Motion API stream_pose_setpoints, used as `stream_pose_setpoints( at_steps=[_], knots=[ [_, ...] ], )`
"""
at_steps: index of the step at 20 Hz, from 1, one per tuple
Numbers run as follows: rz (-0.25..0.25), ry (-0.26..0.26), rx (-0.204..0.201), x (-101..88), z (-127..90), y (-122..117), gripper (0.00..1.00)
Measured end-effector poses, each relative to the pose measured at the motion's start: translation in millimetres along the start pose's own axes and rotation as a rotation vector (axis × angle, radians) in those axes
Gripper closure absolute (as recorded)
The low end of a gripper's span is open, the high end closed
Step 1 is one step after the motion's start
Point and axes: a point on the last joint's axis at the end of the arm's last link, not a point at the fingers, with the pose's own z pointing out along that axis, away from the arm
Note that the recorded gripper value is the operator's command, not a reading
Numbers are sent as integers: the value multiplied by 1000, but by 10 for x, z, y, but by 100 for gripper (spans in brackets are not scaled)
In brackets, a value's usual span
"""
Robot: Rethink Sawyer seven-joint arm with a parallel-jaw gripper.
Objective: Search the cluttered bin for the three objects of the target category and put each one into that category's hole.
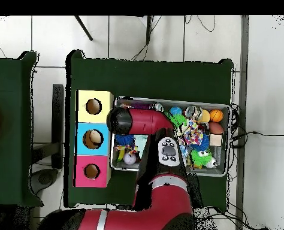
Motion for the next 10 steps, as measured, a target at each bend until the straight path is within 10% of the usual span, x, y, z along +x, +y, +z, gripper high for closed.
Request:
stream_pose_setpoints(
  at_steps=[10],
  knots=[
    [0,-19,4,-19,16,-4,0]
  ],
)
